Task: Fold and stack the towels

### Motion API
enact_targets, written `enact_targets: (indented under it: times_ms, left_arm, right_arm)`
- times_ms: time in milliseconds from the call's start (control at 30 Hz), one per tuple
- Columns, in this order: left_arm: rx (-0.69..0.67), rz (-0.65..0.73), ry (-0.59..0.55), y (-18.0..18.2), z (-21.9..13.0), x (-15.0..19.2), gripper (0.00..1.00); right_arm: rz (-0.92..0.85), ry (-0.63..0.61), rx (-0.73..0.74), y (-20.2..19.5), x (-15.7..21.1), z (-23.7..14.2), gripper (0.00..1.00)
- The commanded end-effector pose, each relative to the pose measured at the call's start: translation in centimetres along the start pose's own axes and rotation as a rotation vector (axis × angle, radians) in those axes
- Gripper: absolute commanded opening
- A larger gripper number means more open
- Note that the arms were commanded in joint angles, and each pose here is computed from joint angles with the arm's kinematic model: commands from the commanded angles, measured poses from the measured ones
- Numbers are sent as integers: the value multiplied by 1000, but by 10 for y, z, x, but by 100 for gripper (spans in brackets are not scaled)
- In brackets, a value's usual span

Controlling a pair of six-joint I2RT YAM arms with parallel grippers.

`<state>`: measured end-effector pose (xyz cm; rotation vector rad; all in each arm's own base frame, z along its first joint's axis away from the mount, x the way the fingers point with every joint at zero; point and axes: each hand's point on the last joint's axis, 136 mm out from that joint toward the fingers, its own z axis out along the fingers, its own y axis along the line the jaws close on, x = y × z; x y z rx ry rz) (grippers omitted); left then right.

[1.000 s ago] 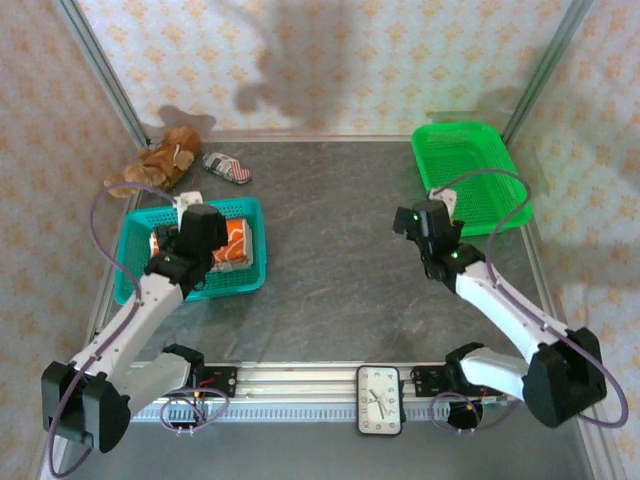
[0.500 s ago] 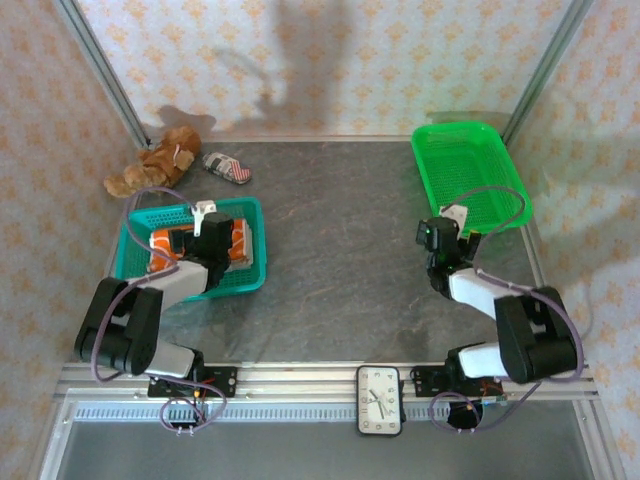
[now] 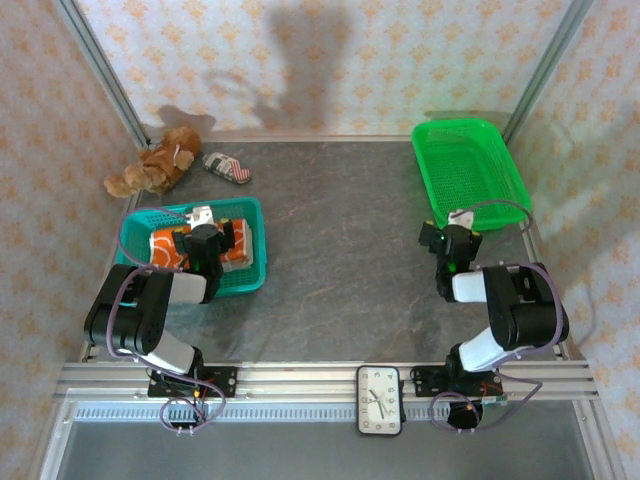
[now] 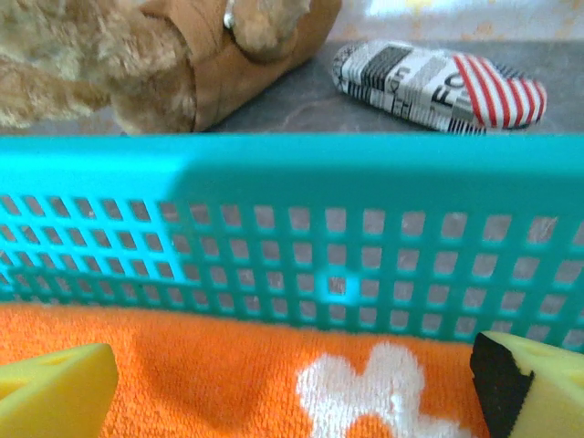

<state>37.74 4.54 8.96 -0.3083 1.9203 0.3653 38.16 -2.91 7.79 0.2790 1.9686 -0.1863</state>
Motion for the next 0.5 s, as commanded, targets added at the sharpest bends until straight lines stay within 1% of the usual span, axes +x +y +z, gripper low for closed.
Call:
enact_targets:
  times_ms: [0,33,467]
  left_arm:
    - [5,-21,-58,1,0,-14,100]
    - [8,-20,-62,0,0,-14,100]
    - [7,-20,-58,1,1,-14,100]
  right_arm:
    - [45,-42,-11,1,-16,3,99]
    - [43,-28,-11,1,-16,3,99]
    - [49,-26,-21,1,-16,4,99]
